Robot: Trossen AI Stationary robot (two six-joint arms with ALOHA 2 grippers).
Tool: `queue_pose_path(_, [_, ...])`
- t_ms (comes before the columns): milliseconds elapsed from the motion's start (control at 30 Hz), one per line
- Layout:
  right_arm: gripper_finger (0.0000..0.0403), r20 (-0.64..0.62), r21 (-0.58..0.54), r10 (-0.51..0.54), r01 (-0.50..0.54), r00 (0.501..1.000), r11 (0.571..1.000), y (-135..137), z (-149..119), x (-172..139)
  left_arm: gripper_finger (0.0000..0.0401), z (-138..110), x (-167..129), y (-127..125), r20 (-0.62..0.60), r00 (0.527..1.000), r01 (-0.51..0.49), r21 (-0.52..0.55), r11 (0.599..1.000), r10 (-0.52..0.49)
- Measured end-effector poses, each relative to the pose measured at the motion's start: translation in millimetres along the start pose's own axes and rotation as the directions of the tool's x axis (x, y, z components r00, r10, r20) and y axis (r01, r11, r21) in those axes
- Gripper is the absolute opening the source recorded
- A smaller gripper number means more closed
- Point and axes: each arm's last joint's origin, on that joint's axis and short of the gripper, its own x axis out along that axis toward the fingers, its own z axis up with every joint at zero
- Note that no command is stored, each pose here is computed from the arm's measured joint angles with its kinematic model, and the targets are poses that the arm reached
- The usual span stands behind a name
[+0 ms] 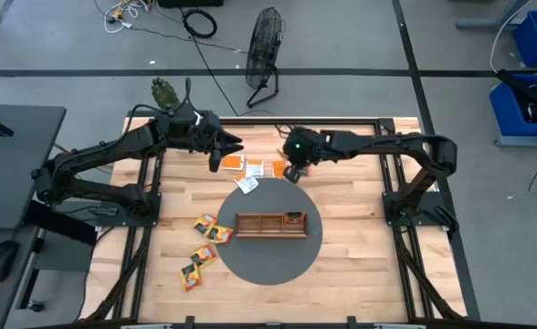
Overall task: Pick & Place Tea
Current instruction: Put the red tea bag into the right section of the wooden organizer
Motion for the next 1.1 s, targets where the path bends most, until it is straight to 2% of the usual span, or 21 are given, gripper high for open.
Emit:
queue_pose_path(100, [0.0,0.046,0.106,0.04,-0.044,0.998,0.993,3.0,17.4,-16.7,0.0124,0.0,0.0,0.3,0.002,1.0,-0.01,0.016,1.0,0.01])
queue_pose_path(233, [0.0,0.12,0.228,0.084,-0.11,0.989,0.967,5.2,35.8,-39.9,0.0124,0.1,-0.1,0.3,0.002,1.0,-0.012,0.094,0.996,0.012])
queue_pose_path(400, [0.0,0.224,0.379,0.114,-0.194,0.968,0.905,4.0,49.0,-72.3,0.0124,0.8,0.0,0.6,0.012,1.0,-0.027,0.218,0.975,0.025])
queue_pose_path(500, [0.0,0.314,0.487,0.139,-0.286,0.939,0.825,2.9,55.1,-90.3,0.0124,2.1,0.0,1.7,0.032,0.996,-0.089,0.315,0.945,0.083])
queue_pose_path(633, [0.0,0.441,0.585,0.168,-0.424,0.881,0.691,3.0,64.3,-108.2,0.0124,7.0,-0.3,1.3,0.083,0.993,-0.107,0.307,0.946,0.085])
queue_pose_path(700, [0.0,0.491,0.606,0.192,-0.491,0.85,0.626,5.5,69.0,-111.5,0.0124,10.3,-0.5,0.6,0.117,0.99,-0.111,0.34,0.934,0.075])
queue_pose_path(767, [0.0,0.528,0.629,0.205,-0.541,0.824,0.558,8.0,72.3,-113.9,0.0124,13.4,-0.6,-0.8,0.154,0.984,-0.147,0.401,0.904,0.092])
queue_pose_path(833, [0.0,0.578,0.631,0.215,-0.598,0.787,0.494,10.2,76.9,-117.6,0.0124,14.0,-0.1,-2.8,0.172,0.975,-0.209,0.479,0.853,0.143])
queue_pose_path(967, [0.0,0.633,0.643,0.19,-0.646,0.751,0.411,10.2,81.8,-121.2,0.0124,13.4,1.7,-6.2,0.19,0.953,-0.304,0.589,0.749,0.237])
queue_pose_path(1100, [0.0,0.68,0.634,0.168,-0.688,0.713,0.352,9.6,86.1,-124.9,0.0129,13.8,3.6,-7.1,0.207,0.939,-0.344,0.586,0.734,0.275])
